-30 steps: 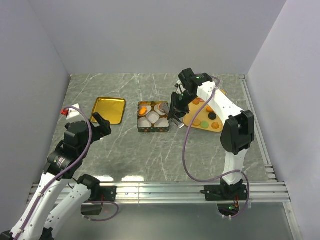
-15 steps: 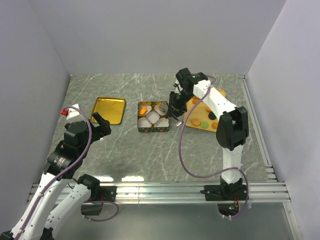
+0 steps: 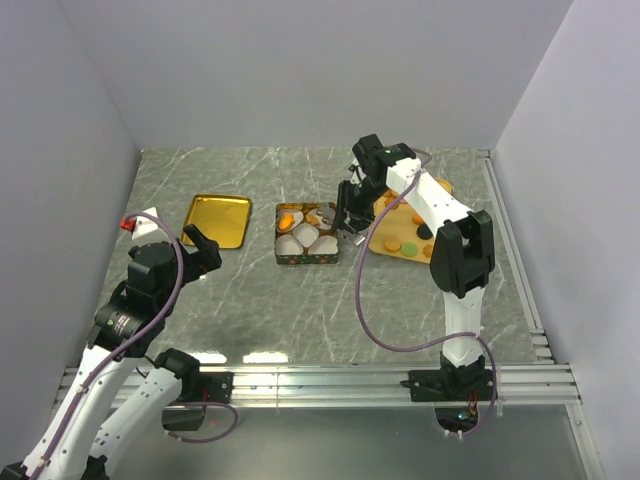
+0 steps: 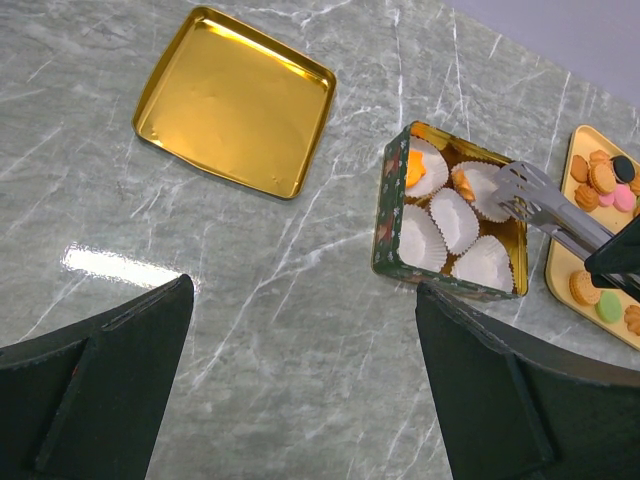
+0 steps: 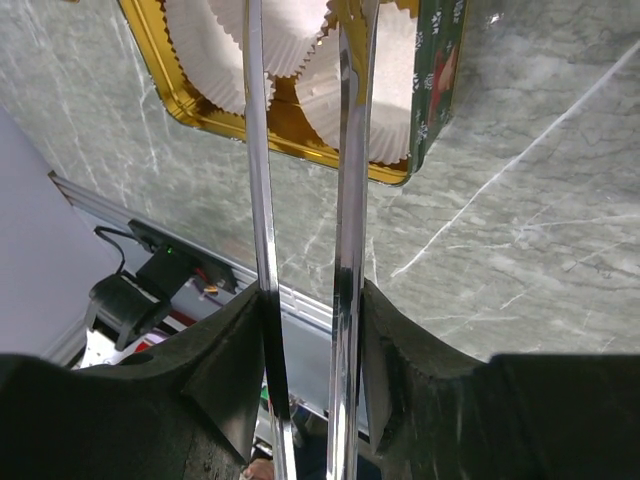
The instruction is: Pack the cookies
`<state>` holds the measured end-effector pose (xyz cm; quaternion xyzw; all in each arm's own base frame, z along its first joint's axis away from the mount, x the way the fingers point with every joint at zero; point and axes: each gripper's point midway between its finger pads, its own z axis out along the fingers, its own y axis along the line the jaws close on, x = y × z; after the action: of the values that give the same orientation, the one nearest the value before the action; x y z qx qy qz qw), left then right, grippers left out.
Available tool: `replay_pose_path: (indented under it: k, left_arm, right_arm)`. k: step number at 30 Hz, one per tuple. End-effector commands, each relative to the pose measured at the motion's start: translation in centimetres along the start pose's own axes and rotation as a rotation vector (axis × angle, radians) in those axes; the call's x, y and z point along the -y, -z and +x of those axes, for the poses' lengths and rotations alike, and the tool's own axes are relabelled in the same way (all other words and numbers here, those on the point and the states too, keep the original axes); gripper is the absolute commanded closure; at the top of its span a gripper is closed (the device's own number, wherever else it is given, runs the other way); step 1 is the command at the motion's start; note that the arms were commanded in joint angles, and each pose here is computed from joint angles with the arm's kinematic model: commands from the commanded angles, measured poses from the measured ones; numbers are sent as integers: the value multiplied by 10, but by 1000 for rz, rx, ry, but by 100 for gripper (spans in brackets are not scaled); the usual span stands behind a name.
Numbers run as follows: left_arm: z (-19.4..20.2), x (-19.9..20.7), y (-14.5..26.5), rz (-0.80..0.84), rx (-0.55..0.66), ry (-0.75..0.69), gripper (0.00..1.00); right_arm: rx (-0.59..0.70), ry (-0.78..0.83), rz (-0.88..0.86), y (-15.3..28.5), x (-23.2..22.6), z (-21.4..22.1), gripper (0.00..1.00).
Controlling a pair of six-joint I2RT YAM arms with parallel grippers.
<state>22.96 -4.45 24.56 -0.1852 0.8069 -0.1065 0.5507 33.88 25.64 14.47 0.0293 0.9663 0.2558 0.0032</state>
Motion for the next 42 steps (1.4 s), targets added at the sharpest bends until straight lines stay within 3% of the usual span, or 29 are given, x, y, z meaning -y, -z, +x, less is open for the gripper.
replay_pose_path:
  k: [1, 14, 24, 32, 42]
  left_arm:
    - [-8, 2, 0, 1, 29, 12, 0]
    - [-8, 3, 0, 8, 29, 11, 1]
    - [-6, 5, 1, 23, 26, 6, 1]
    - [-7, 7, 2, 30, 26, 6, 1]
    - [-5, 6, 0, 14, 16, 3, 1]
  right_arm:
    - [59, 17, -18, 17, -5, -12, 54]
    - [159, -2, -25, 72, 15, -15, 54]
    - [232, -105, 1, 109, 83, -5, 54]
    - [247, -175, 23, 111, 124, -3, 54]
    - [247, -245, 36, 104, 153, -41, 53]
